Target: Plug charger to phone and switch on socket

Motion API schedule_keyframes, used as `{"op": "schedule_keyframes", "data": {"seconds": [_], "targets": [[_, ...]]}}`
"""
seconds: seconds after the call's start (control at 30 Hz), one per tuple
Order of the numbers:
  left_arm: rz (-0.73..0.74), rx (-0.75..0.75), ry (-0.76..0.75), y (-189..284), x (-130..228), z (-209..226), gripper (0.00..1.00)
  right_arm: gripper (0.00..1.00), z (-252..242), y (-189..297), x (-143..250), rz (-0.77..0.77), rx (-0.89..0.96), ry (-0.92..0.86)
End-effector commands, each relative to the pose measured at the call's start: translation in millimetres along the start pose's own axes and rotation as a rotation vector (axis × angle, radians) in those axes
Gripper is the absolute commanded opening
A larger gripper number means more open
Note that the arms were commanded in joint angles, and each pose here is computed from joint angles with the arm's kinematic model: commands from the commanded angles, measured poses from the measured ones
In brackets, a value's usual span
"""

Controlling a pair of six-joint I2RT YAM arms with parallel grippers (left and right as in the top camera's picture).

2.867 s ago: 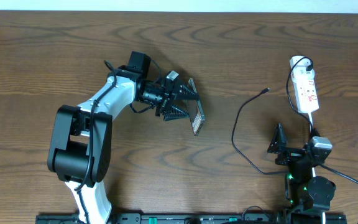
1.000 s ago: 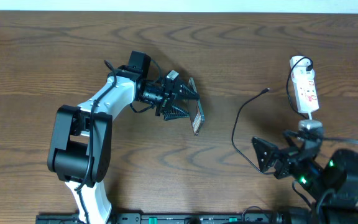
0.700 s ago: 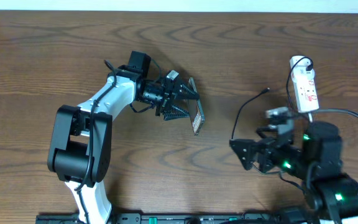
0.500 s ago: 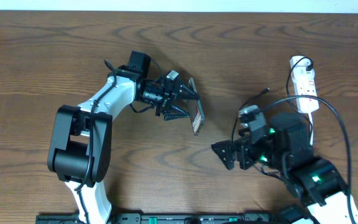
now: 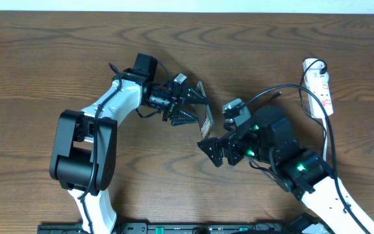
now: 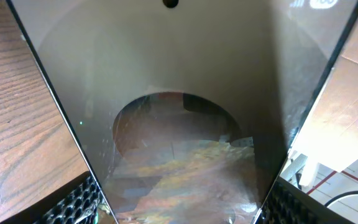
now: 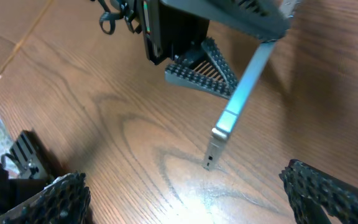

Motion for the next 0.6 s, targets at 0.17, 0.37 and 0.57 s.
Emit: {"op": "schedule_keyframes", "data": {"seconds": [0.17,0.37,0.57], "targets": [[0.029,0.032,0.007,0.5,2.1,-0.9,0.58,0.99,-0.7,-27.5,-3.6,0.011,0.172,0.074],[0.029,0.032,0.007,0.5,2.1,-0.9,0.58,0.99,-6.5,-39.7,-3.7,-0.023,0.381,0.007],[0.029,0.032,0.007,0.5,2.1,-0.8,0.58,0.98,3.5,-46.3,-4.4,-0.063,0.425,-0.016]]}}
Point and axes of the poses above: each gripper's point midway between its finger pads, its own y axis back along the fingers, its own z axis along the line the jaws close on, x = y × z, the point moved 9 cm from there along y, back along the fingers, and after that the axes turned 8 degrees about y, right-handed, at the moved point
